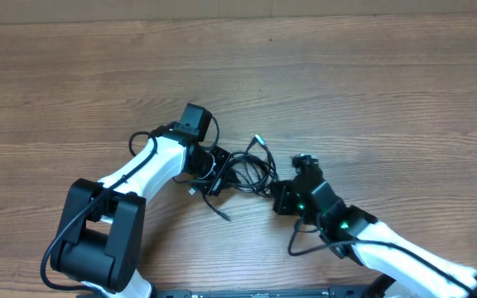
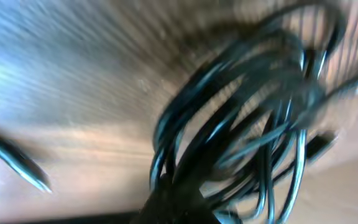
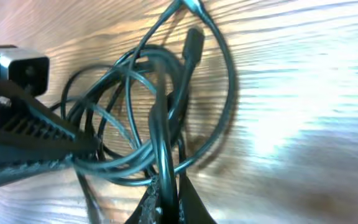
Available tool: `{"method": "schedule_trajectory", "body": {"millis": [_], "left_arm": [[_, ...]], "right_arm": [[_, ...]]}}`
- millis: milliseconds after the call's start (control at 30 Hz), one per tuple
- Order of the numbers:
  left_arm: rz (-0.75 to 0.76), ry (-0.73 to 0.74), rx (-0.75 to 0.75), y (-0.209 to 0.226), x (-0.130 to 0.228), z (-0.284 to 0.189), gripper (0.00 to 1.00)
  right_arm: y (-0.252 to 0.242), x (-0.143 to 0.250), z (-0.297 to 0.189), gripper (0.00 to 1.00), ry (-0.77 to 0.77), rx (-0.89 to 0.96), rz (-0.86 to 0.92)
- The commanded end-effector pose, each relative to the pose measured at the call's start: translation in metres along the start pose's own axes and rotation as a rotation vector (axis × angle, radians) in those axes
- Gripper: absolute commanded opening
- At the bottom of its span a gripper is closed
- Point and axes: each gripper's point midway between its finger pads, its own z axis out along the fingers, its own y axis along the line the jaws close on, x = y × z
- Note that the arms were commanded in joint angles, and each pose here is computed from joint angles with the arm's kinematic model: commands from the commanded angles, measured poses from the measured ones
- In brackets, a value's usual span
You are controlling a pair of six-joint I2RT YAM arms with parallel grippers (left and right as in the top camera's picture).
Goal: Untangle cables
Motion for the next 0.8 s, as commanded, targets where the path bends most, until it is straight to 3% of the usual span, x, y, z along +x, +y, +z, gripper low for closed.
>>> {"method": "schedule_trajectory", "body": {"millis": [0,133,233,367,600,767], "left_arm": [[0.096,-0.279,-0.076,0.013,-0.049,-0.013,0.04],[0.13,-0.372,-0.108,0.016,-0.065,-0.019,0.04],[0.243,-0.437,-0.126,0.012,-0.077,-0.024,0.04],[0.368,-0.431,-0.112,0.003,-0.08,-0.026,0.04],[0.383,-0.418,-0.121,0.005,-0.077,-0.025,0.04],[0.371,-0.395,-0.106,0.004,-0.073,-0.023,0.04]], "right_arm": [[0.009,-0.018,-0.028,0.04,-0.04,-0.021,0.038],[0.005,-0.017,-0.052,0.04,-0.021,-0.007,0.048],[0.002,-0.021,-0.067,0.04,-0.037,-0.001,0.011],[0.001,-0.028,-0.079,0.04,-0.069,-0.008,-0.046],[0.004,-0.024,-0.077,0.04,-0.044,-0.027,-0.051],[0.022,-0.01,-0.073,0.27,0.045,-0.128,-0.051]]}}
